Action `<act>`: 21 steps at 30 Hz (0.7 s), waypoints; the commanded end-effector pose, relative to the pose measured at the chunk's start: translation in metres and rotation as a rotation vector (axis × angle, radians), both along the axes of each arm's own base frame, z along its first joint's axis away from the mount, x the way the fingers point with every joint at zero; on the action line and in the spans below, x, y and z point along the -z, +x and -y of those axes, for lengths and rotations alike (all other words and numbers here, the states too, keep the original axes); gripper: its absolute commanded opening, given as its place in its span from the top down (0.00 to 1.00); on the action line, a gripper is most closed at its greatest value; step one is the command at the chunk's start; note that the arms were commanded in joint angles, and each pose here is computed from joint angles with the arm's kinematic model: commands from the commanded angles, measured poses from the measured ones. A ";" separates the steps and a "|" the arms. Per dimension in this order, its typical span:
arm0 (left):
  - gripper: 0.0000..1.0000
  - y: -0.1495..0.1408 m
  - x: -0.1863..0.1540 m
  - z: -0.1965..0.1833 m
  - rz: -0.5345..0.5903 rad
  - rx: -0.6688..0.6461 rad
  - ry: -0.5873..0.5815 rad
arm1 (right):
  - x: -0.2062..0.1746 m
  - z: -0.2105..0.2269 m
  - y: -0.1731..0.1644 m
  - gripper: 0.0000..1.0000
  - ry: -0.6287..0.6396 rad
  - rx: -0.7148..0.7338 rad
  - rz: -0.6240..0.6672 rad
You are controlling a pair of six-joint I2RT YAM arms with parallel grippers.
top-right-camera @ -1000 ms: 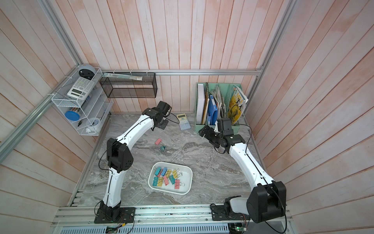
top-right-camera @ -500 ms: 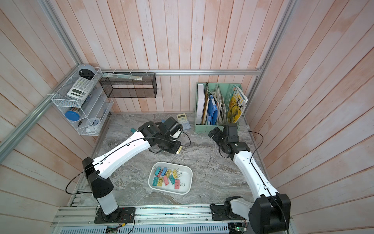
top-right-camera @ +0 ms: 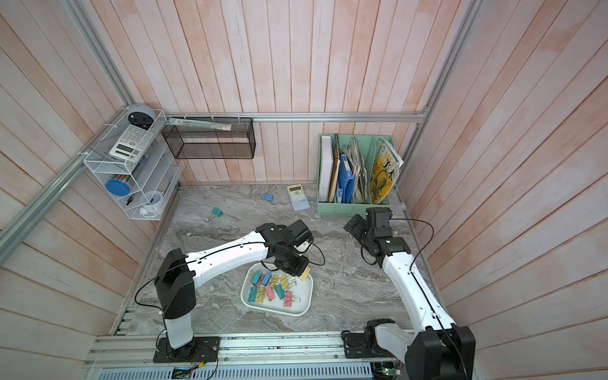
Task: Put the binder clips in the storage box
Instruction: Place the binder clip in the storage box.
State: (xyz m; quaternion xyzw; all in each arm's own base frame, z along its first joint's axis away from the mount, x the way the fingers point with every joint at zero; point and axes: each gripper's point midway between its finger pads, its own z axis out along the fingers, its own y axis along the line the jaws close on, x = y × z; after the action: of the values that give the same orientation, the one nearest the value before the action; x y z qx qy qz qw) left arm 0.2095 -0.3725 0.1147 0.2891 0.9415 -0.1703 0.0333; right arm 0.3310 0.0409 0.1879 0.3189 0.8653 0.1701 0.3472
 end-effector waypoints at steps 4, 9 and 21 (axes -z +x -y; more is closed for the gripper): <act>1.00 -0.003 0.031 -0.009 -0.031 0.048 0.115 | -0.016 0.007 -0.004 0.02 -0.048 -0.005 0.034; 1.00 -0.007 0.037 -0.029 -0.029 0.066 0.199 | -0.008 0.006 -0.009 0.02 -0.037 -0.004 0.010; 0.94 0.009 0.056 -0.059 0.057 -0.056 0.374 | -0.009 0.007 -0.008 0.02 -0.052 -0.013 0.022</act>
State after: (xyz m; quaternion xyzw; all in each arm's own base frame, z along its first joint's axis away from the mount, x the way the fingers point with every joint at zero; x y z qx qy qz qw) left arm 0.2152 -0.3279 0.0689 0.2852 0.9580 -0.0281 0.0044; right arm 0.3248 0.0381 0.1984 0.3066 0.8646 0.1655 0.3619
